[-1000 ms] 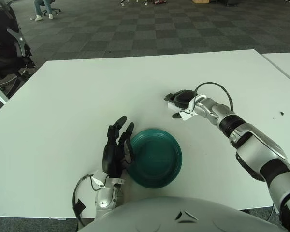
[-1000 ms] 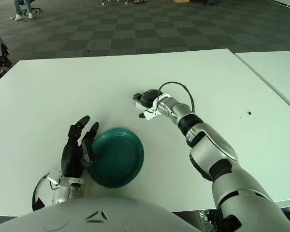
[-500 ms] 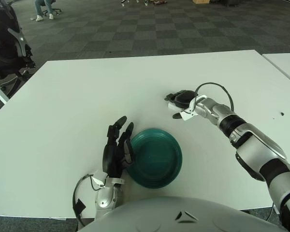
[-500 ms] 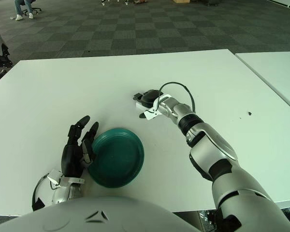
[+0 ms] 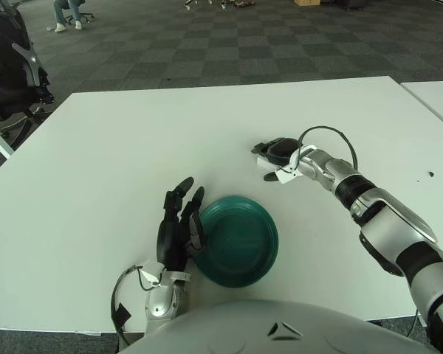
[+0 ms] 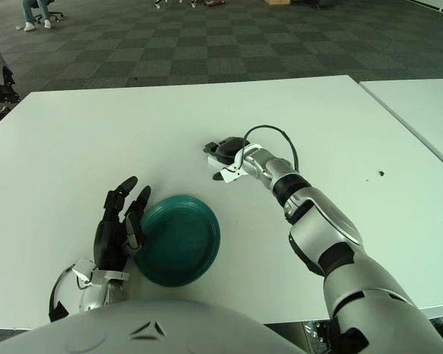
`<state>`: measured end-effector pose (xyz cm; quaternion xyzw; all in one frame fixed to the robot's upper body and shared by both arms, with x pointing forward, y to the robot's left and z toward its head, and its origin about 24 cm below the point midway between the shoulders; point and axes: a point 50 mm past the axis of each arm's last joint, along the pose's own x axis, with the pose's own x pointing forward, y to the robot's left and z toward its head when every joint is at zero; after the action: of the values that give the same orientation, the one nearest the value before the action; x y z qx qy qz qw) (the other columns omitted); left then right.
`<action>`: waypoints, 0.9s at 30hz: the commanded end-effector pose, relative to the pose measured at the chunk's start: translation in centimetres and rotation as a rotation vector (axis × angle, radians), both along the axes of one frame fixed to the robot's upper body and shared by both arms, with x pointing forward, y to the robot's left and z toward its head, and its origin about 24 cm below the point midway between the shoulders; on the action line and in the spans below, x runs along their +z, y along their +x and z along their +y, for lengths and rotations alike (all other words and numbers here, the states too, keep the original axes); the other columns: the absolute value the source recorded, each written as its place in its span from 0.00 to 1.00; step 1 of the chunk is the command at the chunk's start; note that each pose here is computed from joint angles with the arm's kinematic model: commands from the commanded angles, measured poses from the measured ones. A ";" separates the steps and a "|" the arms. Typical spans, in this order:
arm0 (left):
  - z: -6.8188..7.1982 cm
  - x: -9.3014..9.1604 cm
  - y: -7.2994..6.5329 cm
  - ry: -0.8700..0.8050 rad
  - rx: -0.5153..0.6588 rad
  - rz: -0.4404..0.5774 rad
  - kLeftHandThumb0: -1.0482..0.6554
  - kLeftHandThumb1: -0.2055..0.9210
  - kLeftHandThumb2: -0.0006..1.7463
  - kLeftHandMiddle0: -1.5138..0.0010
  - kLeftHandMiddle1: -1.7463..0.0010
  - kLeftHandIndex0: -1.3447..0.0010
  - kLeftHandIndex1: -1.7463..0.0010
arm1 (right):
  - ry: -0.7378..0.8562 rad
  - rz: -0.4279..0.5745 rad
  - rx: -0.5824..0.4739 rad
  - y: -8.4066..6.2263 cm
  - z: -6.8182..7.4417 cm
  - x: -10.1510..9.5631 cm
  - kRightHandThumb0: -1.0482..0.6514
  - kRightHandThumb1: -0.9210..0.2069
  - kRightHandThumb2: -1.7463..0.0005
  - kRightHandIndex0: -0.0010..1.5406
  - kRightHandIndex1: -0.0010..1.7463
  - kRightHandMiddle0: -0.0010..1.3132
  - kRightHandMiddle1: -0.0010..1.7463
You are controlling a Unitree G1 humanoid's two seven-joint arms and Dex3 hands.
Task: Put the charger into the plate.
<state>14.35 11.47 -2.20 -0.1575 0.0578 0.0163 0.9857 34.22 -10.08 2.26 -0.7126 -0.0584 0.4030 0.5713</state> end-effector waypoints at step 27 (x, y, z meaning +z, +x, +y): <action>-1.4 -1.8 0.1 -0.065 -0.011 0.087 0.05 1.00 0.53 0.62 0.99 0.90 0.48 | 0.037 -0.029 -0.081 -1.0 -1.5 -2.7 0.12 0.00 0.64 0.26 0.85 0.07 0.79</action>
<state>14.42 11.42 -2.20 -0.1590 0.0565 0.0123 0.9856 34.42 -10.09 1.85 -0.7043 -0.0832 0.3570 0.6079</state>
